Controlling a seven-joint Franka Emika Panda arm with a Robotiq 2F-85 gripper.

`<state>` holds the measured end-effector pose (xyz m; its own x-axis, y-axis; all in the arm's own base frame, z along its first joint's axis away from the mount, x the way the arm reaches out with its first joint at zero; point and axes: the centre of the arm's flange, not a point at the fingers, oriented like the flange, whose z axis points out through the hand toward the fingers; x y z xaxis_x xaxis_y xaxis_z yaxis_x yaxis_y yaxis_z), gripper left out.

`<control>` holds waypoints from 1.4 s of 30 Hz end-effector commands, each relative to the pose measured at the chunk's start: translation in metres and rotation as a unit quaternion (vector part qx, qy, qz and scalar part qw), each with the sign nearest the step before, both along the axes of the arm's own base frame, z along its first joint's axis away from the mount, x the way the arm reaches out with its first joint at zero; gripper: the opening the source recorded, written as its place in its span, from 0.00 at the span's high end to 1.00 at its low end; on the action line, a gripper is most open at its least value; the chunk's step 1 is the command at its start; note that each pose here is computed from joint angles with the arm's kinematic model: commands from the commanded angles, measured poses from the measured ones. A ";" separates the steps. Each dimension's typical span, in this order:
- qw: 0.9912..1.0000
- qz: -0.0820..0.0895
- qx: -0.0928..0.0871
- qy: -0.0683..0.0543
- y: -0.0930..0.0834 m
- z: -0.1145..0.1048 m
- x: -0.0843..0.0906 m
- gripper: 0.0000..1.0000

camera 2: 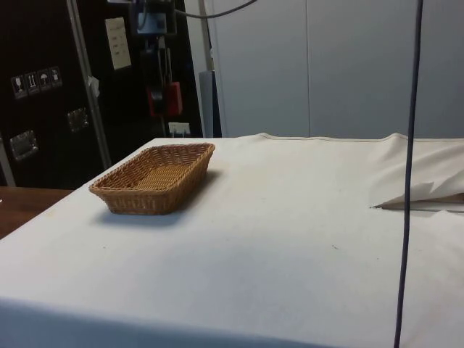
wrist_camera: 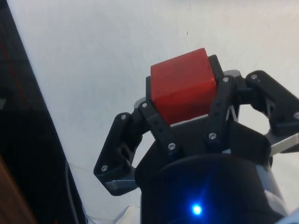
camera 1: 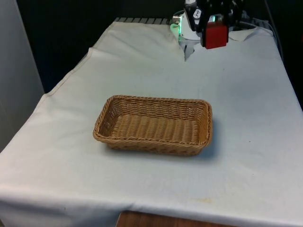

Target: Pick up the cube and place it into the basket.

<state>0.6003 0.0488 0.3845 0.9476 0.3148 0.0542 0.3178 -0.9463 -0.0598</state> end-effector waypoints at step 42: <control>0.994 -0.108 -0.001 0.010 -0.002 -0.018 0.018 0.99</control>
